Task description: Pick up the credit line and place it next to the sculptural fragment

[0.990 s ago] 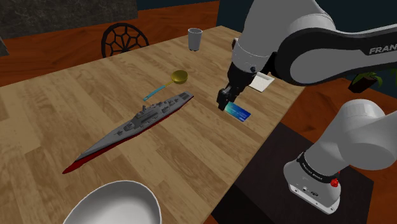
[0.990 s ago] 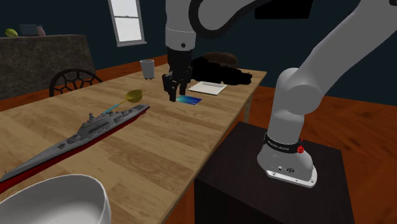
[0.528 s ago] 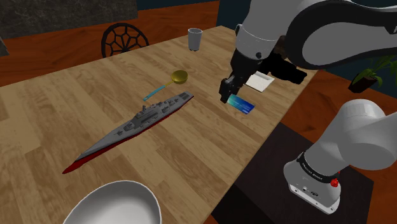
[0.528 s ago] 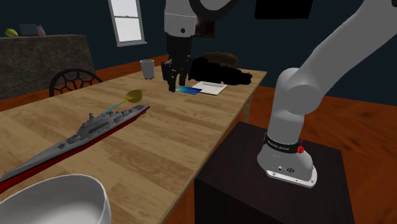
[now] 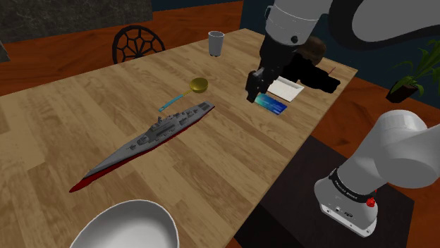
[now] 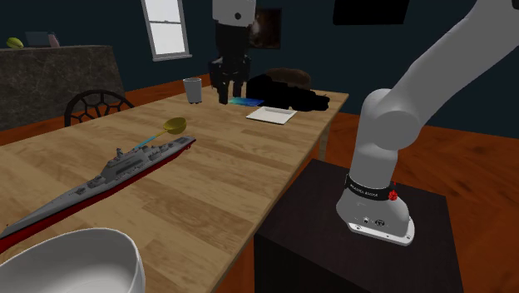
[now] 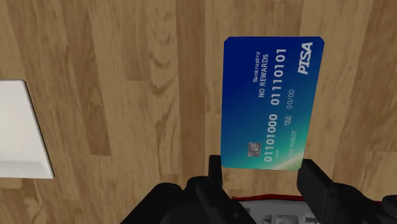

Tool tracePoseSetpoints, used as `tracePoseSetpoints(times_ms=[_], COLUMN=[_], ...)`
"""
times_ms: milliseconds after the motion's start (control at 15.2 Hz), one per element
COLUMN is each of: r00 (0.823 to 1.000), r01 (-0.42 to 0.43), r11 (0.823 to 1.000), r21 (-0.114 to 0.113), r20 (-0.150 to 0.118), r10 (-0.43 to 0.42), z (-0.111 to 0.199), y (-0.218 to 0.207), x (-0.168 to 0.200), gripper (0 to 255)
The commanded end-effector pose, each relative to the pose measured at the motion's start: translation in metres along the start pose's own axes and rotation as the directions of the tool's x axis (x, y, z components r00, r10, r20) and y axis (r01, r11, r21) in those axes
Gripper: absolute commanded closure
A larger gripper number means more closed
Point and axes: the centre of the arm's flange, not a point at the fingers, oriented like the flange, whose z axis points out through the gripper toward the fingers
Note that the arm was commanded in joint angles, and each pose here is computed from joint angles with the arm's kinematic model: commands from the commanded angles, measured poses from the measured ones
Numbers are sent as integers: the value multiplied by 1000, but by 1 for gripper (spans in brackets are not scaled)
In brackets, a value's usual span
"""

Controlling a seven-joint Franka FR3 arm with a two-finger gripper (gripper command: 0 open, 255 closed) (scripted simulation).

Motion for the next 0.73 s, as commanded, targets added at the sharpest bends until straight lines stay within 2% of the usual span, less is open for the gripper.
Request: tracePoseSetpoints(times_ms=[0, 660], r00=[1000, 1000], r01=[0, 0], r11=[1000, 1000], r21=[0, 0], r20=[1, 1], r10=[0, 0], z=[-7, -6], y=[0, 131], x=[1, -15], gripper=[255, 255])
